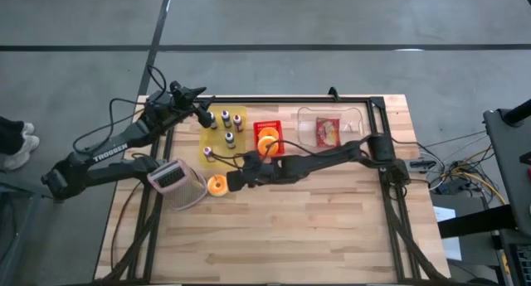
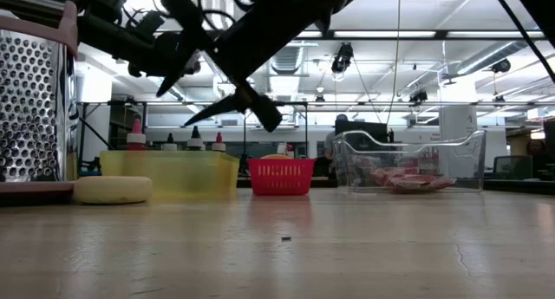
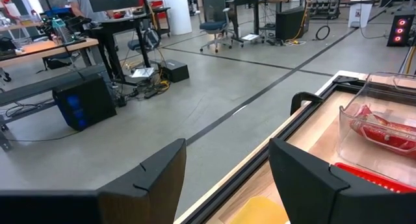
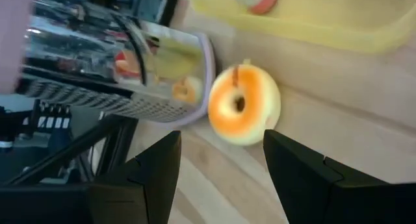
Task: Pick & Place Food Item
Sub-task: Put the orange donut into the red bin
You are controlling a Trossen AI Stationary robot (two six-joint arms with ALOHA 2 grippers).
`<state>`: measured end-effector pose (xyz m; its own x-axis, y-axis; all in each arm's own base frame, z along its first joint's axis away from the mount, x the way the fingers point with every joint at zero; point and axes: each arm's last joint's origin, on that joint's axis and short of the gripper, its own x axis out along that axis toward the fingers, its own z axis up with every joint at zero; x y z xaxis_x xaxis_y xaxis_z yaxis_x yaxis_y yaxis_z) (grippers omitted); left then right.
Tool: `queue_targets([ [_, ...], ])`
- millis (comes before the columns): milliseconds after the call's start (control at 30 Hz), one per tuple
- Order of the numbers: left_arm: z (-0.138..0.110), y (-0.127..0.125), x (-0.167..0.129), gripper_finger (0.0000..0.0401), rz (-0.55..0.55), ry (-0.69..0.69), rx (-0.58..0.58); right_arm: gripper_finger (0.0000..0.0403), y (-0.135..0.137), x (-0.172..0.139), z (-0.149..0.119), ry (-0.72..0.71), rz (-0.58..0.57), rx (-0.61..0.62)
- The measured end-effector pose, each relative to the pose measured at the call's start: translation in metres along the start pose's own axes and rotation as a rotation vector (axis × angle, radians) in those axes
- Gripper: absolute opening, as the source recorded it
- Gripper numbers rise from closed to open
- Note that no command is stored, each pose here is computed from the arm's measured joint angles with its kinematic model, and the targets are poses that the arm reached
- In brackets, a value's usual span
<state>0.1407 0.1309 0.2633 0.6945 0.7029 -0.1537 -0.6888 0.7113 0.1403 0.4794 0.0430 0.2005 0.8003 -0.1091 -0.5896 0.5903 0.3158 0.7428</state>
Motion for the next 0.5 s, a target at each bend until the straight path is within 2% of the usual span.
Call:
queue_targets([
  [133, 0.000, 0.000, 0.000, 0.0223, 0.000, 0.000, 0.000, 0.0215, 0.001, 0.010, -0.001, -0.001, -0.007, -0.010],
  [367, 0.000, 0.000, 0.000, 0.0223, 0.000, 0.000, 0.000, 0.0215, 0.001, 0.035, -0.003, -0.003, -0.019, -0.110],
  [500, 0.000, 0.000, 0.000, 0.0223, -0.001, 0.001, 0.000, 0.0215, 0.001, 0.050, -0.005, 0.002, -0.031, -0.071],
])
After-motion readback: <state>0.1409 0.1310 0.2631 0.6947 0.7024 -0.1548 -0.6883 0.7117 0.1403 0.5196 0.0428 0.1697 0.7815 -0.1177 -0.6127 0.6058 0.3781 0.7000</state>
